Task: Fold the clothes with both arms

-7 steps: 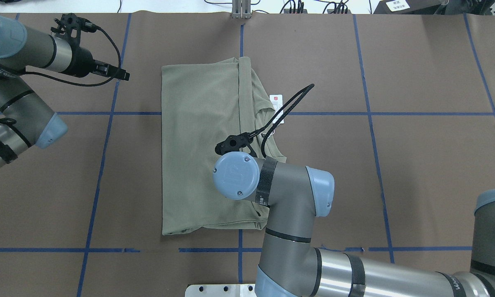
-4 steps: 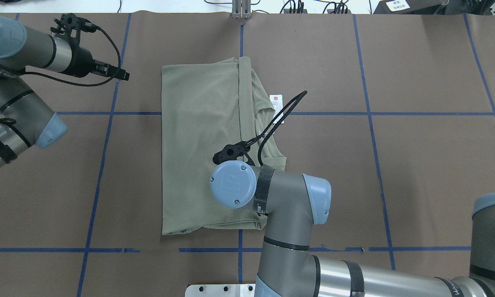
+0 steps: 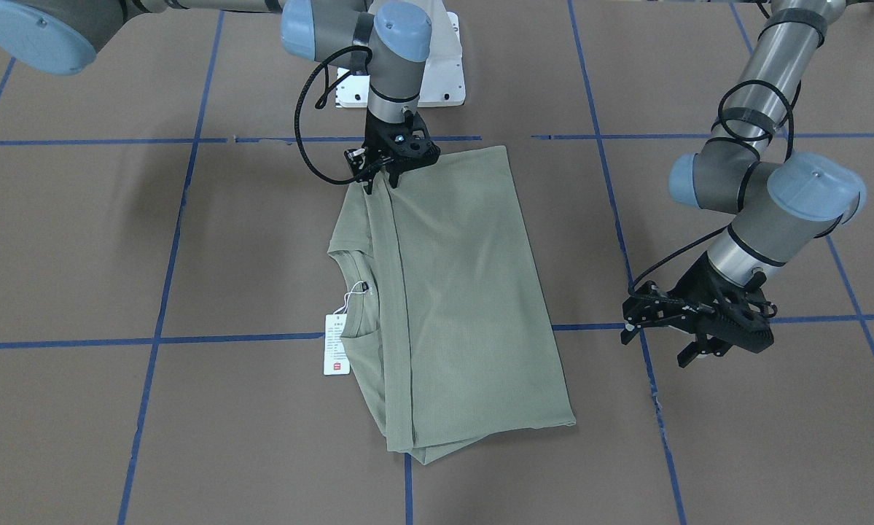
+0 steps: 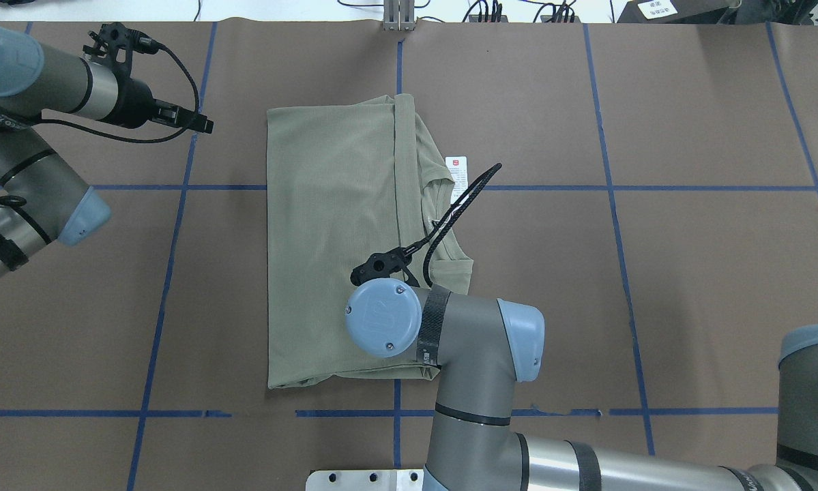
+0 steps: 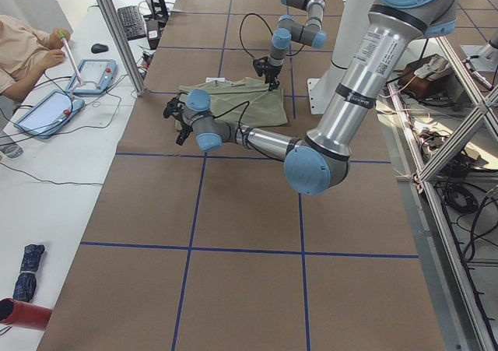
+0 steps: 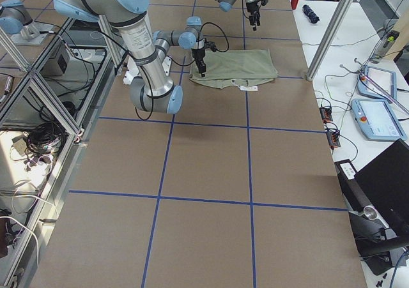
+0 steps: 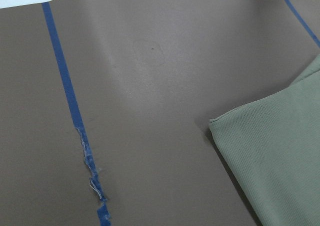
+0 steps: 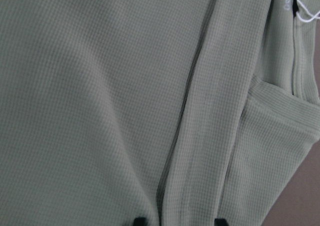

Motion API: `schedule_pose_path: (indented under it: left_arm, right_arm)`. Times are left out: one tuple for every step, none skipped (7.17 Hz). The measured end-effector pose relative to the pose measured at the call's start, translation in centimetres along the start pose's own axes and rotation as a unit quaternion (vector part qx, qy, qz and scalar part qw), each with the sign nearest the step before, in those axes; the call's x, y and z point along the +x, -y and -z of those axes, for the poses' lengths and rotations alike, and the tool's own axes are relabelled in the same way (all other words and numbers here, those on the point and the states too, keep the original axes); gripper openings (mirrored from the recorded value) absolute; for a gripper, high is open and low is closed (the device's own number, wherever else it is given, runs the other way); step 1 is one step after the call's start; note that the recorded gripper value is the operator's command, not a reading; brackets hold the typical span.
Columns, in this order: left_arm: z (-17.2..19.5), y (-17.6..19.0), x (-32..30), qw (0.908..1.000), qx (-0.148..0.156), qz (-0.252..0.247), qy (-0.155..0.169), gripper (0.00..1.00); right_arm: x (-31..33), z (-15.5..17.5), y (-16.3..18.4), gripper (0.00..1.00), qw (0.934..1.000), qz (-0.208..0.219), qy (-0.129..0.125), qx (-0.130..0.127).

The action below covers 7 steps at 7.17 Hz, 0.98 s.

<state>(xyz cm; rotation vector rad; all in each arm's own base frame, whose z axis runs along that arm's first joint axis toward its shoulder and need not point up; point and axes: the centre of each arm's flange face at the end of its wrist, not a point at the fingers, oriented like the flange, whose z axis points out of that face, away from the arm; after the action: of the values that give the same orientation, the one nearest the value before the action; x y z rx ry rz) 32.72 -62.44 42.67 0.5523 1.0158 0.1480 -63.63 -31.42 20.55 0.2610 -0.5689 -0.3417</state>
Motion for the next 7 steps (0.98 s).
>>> schedule_pose_path:
  left_arm:
    - [-0.09, -0.33, -0.21, 1.0, -0.002, 0.001, 0.001, 1.0]
    - [-0.13, -0.47, -0.32, 1.0, -0.003, 0.001, 0.002, 1.0]
    - [-0.17, -0.5, -0.37, 1.0, -0.001, 0.001, 0.004, 1.0]
    - [-0.19, -0.49, -0.4, 1.0, 0.001, 0.001, 0.006, 1.0]
    - [-0.18, -0.47, -0.39, 1.0, 0.002, 0.001, 0.007, 1.0]
    - [-0.18, -0.47, -0.38, 1.0, 0.002, 0.0, 0.008, 1.0]
    - [-0.17, -0.47, -0.38, 1.0, 0.003, 0.0, 0.008, 1.0]
  right_arm:
    - [0.01, -0.09, -0.13, 0.23, 1.0, 0.001, -0.003, -0.003]
    - [-0.01, 0.03, -0.15, 0.13, 1.0, 0.001, -0.006, -0.005]
    - [-0.06, 0.22, -0.16, 0.0, 1.0, 0.001, -0.007, -0.006]
    - [-0.03, 0.33, -0.18, 0.0, 0.9999, 0.001, -0.008, -0.007]
    - [0.08, 0.31, -0.24, 0.0, 0.9999, 0.0, -0.01, -0.008]
    - [0.25, 0.18, -0.34, 0.0, 0.9999, 0.0, -0.013, -0.009]
    - [0.5, 0.16, -0.32, 0.0, 0.9998, -0.002, -0.016, -0.01]
